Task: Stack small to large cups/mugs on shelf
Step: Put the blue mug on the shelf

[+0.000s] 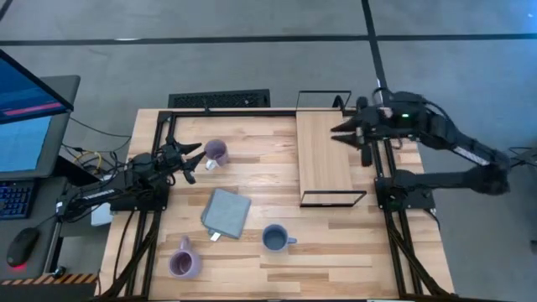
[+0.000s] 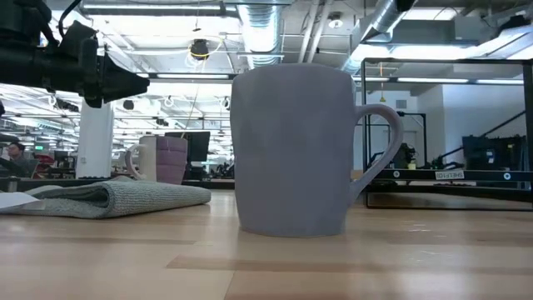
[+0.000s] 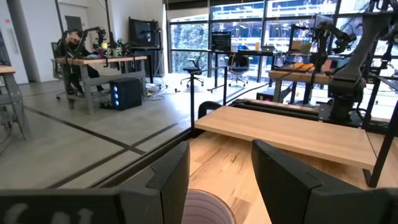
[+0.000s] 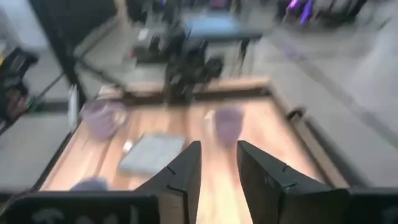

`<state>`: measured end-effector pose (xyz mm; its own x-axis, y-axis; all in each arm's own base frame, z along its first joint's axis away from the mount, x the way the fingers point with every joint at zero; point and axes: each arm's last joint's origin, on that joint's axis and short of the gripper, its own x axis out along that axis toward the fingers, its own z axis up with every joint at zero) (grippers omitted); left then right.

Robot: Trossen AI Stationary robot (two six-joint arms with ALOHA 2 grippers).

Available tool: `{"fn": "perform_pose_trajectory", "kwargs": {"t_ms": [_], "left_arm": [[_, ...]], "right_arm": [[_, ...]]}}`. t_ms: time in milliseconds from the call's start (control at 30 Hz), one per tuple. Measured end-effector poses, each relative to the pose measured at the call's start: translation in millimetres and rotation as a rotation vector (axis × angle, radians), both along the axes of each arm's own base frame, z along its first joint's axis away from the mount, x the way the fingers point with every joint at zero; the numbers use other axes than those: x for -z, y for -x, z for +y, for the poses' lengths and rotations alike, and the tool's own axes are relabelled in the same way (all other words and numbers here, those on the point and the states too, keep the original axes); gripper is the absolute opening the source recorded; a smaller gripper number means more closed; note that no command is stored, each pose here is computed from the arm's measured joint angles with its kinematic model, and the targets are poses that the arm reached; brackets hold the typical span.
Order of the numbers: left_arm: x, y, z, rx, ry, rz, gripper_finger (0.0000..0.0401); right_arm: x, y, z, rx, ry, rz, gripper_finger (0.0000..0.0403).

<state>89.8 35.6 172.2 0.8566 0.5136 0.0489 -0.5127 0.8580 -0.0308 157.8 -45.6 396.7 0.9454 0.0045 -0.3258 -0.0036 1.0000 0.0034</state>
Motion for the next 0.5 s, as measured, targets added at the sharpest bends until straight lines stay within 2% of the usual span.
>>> {"fn": "perform_pose_trajectory", "kwargs": {"t_ms": [200, 333, 500], "left_arm": [[0, 0, 0, 0.000, 0.000, 0.000, 0.0164], [0, 0, 0, 0.000, 0.000, 0.000, 0.0164], [0, 0, 0, 0.000, 0.000, 0.000, 0.0164]], "right_arm": [[14, -55, 16, -0.132, -0.056, 0.167, 0.0127], [22, -84, 35, -0.195, -0.140, 0.245, 0.0127], [42, -112, 66, -0.277, -0.137, 0.346, 0.0127]]}}
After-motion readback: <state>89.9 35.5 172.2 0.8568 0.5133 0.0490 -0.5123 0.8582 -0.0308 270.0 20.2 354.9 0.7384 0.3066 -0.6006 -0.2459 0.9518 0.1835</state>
